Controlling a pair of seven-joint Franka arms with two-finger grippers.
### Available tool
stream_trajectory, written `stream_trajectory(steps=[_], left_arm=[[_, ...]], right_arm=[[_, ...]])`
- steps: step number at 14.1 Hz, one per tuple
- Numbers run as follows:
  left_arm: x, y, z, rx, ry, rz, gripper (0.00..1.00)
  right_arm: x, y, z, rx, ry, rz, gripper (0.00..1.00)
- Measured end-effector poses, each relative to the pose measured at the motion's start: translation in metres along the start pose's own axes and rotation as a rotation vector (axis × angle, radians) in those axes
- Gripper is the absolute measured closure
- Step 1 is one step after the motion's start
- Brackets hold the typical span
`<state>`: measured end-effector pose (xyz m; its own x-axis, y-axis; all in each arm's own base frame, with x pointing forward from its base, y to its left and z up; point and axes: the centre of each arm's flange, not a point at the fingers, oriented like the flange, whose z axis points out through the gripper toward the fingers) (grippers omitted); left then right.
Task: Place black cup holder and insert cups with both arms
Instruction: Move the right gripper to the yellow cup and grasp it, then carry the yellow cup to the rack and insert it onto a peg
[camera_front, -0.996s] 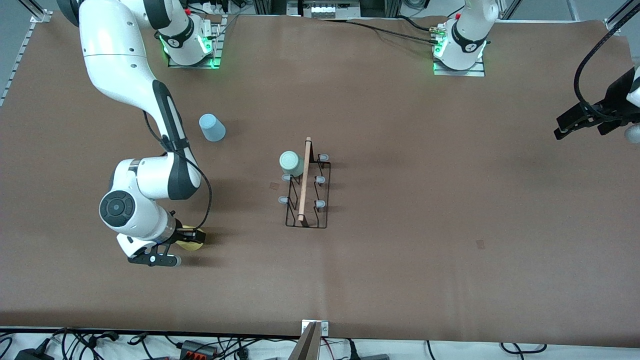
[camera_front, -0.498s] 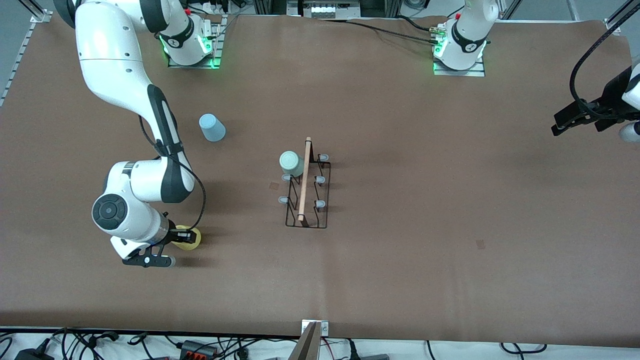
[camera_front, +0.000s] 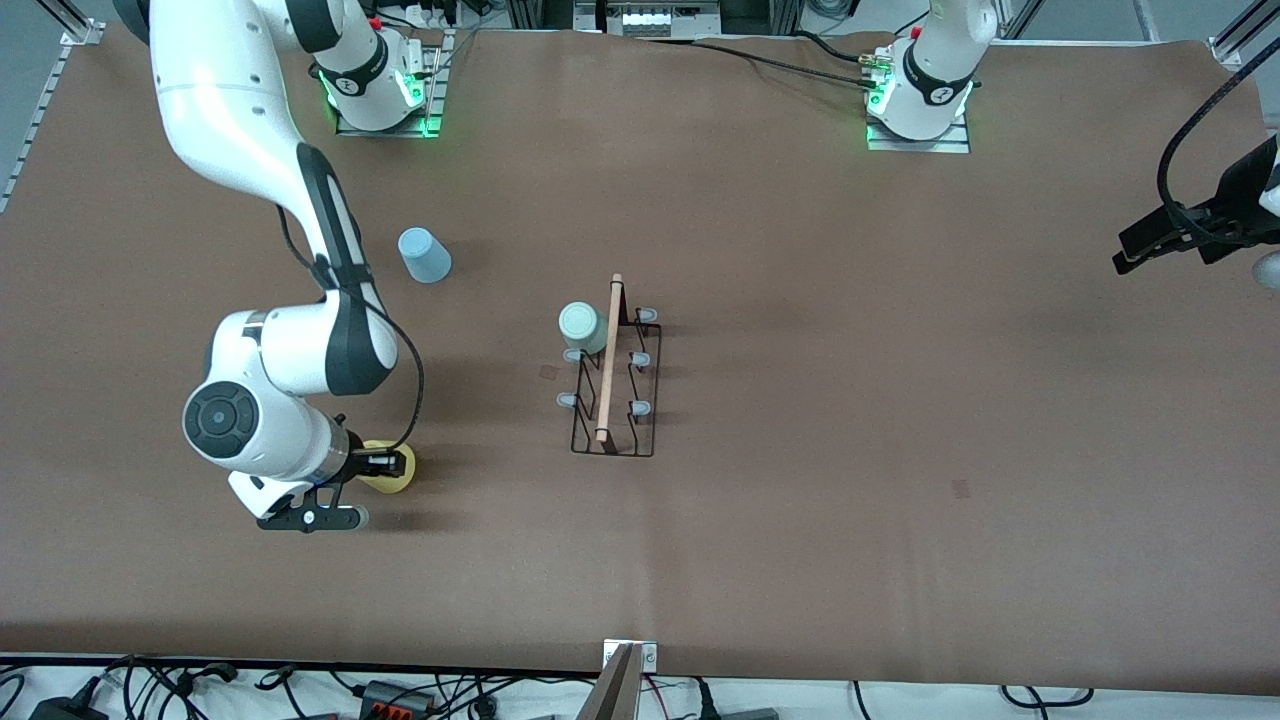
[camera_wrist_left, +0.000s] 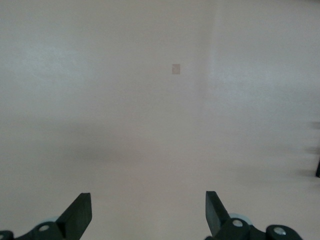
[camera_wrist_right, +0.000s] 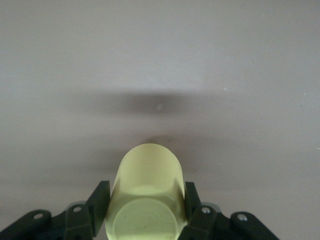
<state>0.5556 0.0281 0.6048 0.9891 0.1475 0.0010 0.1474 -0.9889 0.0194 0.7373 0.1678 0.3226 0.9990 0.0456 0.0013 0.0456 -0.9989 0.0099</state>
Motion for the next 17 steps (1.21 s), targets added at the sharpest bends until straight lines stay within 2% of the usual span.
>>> stream_trajectory(steps=[2,4,6,8,11,13,17], left_arm=[[0.001,-0.001,0.001,-0.010,-0.003,-0.005,0.00],[0.001,-0.002,0.001,-0.012,-0.003,-0.005,0.00],[0.001,-0.002,0.001,-0.013,-0.003,-0.005,0.00],[0.001,-0.002,0.001,-0.013,-0.003,-0.005,0.00],[0.001,-0.002,0.001,-0.013,-0.003,-0.005,0.00],[0.001,-0.002,0.001,-0.013,-0.003,-0.005,0.00],[0.001,-0.002,0.001,-0.013,-0.003,-0.005,0.00]], right_arm=[[-0.004,-0.039,-0.059,0.024,0.029,-0.052,0.35],[-0.016,-0.086,-0.082,0.082,0.037,-0.030,0.35],[-0.030,-0.129,-0.079,0.117,0.015,0.049,0.35],[-0.042,-0.163,-0.071,0.119,-0.007,0.138,0.35],[-0.052,-0.187,-0.069,0.164,-0.042,0.253,0.35],[-0.053,-0.191,-0.070,0.185,-0.057,0.298,0.35],[-0.061,-0.207,-0.070,0.186,-0.060,0.325,0.35]])
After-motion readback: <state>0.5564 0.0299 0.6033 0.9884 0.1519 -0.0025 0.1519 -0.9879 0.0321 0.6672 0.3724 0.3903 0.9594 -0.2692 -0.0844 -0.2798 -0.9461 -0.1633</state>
